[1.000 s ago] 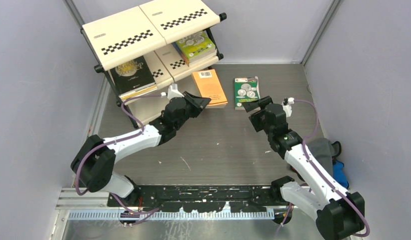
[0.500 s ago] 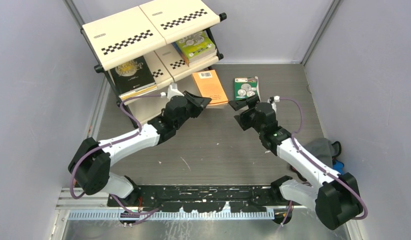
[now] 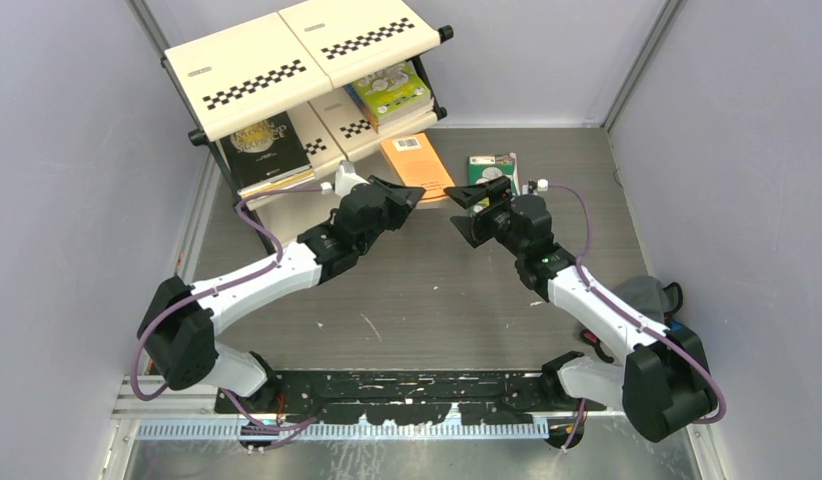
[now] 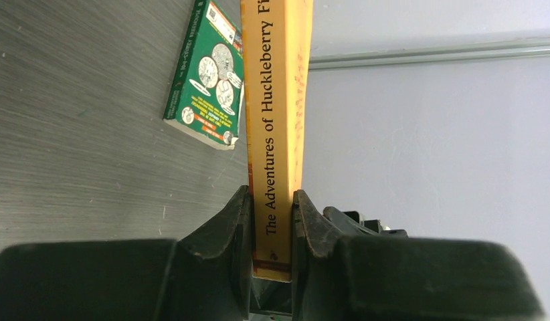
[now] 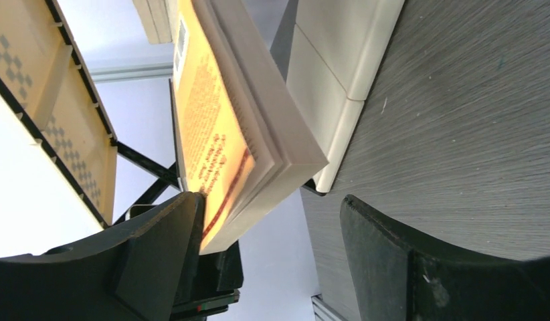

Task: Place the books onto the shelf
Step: Pick up the book from the center of the board.

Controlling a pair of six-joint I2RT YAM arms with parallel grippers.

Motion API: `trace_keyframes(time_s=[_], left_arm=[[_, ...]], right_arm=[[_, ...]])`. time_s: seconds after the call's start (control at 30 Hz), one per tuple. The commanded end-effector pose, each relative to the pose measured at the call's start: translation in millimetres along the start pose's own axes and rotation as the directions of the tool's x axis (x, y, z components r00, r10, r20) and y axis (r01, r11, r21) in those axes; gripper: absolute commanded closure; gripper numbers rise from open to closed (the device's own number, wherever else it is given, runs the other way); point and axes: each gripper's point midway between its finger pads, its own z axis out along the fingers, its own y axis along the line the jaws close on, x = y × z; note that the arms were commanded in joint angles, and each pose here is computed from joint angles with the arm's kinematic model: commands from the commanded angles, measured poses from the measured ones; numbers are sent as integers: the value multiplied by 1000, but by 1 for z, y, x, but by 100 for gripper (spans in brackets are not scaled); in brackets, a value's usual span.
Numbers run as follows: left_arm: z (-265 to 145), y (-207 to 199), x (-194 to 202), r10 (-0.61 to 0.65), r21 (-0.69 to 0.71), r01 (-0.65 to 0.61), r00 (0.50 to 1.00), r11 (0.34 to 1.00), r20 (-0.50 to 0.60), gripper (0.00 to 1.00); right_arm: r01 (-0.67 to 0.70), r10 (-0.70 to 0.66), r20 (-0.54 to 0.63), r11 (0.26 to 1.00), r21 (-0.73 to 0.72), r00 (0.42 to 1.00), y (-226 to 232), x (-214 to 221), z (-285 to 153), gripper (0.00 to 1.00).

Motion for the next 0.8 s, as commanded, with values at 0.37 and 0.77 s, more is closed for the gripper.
trace_keyframes(time_s=[0.37,0.77], left_arm=[[-20,-28,-10,-105,82,104,994,991,15,100],[-18,-42,-3,-111,90,110,994,990,11,100]], right_arm=[[-46,36,-96,994,-103,995,38,14,-9,15],[-95,77,-155,989,-111,985,36,24,3,16]])
